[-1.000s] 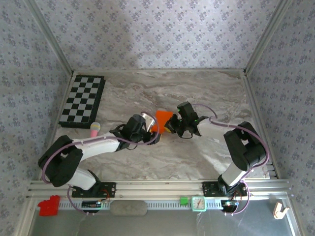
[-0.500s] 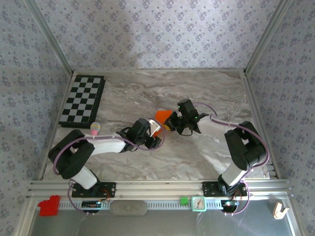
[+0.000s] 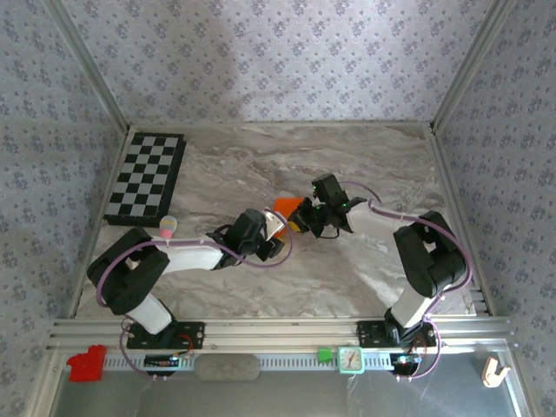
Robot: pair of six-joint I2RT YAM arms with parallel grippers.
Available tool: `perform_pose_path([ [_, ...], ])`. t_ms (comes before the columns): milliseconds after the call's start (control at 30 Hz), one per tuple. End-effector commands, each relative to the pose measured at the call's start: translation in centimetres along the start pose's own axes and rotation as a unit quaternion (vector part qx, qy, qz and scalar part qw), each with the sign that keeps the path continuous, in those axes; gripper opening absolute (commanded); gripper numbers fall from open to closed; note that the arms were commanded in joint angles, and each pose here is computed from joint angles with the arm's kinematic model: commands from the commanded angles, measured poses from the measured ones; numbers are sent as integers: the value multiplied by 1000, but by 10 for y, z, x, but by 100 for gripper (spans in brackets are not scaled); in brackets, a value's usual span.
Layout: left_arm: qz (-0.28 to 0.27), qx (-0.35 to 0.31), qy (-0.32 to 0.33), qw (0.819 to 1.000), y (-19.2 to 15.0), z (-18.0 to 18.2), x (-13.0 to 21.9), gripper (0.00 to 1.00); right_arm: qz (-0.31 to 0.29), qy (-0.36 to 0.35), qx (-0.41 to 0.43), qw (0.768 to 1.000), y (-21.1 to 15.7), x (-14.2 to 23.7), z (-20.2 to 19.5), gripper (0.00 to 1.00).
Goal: Fold a paper plane with a square sheet of paper (pick it up from the middle)
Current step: Fold the wing for the fifth time at the center of the table.
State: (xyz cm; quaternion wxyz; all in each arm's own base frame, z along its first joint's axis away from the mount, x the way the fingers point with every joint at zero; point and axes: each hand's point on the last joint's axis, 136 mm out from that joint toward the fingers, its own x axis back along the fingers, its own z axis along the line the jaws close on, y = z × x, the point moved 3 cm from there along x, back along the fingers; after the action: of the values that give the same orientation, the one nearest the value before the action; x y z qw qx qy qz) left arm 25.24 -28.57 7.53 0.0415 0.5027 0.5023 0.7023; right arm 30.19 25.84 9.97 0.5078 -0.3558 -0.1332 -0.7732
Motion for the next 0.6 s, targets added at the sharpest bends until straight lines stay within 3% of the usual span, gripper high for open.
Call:
perform_pose_path([
  [0, -14, -18, -6, 1000, 7, -3, -5, 45, 13, -9, -18, 1000, 0, -1, 1, 8],
  [567, -7, -24, -14, 1000, 3, -6, -8, 28, 21, -23, -25, 999, -1, -3, -4, 17],
])
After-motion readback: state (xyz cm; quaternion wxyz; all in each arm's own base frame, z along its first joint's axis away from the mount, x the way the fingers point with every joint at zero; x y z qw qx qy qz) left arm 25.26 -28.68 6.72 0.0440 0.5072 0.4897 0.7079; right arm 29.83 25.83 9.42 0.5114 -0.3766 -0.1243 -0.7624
